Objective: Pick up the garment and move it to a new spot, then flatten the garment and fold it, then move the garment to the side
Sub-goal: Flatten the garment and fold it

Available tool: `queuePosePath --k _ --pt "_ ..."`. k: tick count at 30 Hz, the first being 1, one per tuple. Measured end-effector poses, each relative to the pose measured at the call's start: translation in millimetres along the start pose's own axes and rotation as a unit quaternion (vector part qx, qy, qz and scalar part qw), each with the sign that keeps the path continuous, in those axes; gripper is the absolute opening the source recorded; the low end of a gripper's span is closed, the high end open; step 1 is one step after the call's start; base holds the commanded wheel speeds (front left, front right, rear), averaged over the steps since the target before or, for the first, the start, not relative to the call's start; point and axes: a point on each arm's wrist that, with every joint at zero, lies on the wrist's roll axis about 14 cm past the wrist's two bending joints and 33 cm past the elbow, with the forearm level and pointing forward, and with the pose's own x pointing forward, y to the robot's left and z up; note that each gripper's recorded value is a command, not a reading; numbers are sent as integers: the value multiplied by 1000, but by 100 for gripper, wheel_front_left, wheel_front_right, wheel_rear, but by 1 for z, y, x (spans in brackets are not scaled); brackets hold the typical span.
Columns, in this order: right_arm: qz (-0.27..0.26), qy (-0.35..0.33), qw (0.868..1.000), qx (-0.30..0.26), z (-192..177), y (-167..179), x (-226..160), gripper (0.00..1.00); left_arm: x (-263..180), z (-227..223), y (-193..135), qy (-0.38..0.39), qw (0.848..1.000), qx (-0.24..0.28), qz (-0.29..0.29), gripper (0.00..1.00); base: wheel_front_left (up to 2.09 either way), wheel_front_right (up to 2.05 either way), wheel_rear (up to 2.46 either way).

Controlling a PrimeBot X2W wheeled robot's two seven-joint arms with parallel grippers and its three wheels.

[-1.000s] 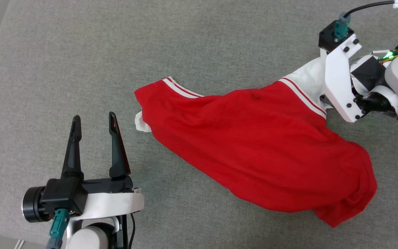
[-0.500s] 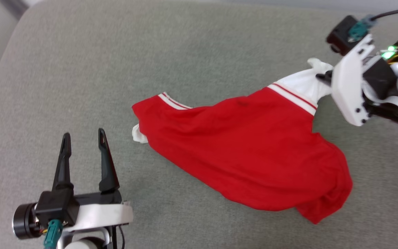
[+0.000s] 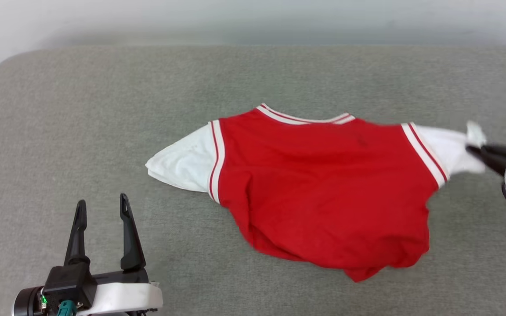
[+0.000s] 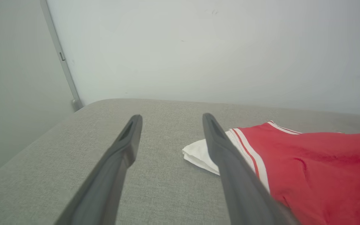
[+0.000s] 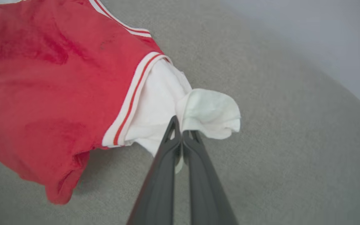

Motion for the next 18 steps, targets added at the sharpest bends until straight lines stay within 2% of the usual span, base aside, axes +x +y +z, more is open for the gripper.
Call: queuePosePath --k 5,10,13,17,18 --pt "-20 35 997 68 -64 -2 -19 0 -1 1 -8 -1 1000 -4 -14 100 0 0 0" --pt "-19 77 985 155 -129 20 -23 0 -2 -2 -10 3 1000 -4 -19 100 0 0 0" --pt "-15 107 976 190 -164 40 -23 0 -3 -4 -10 7 1000 -4 -21 100 0 0 0" --pt "-29 94 971 219 -175 45 -23 0 -7 -5 -8 9 1000 -1 -19 100 0 0 0" --pt "-33 85 970 224 -175 45 -24 8 -8 -5 -7 9 1000 -1 -19 100 0 0 0"
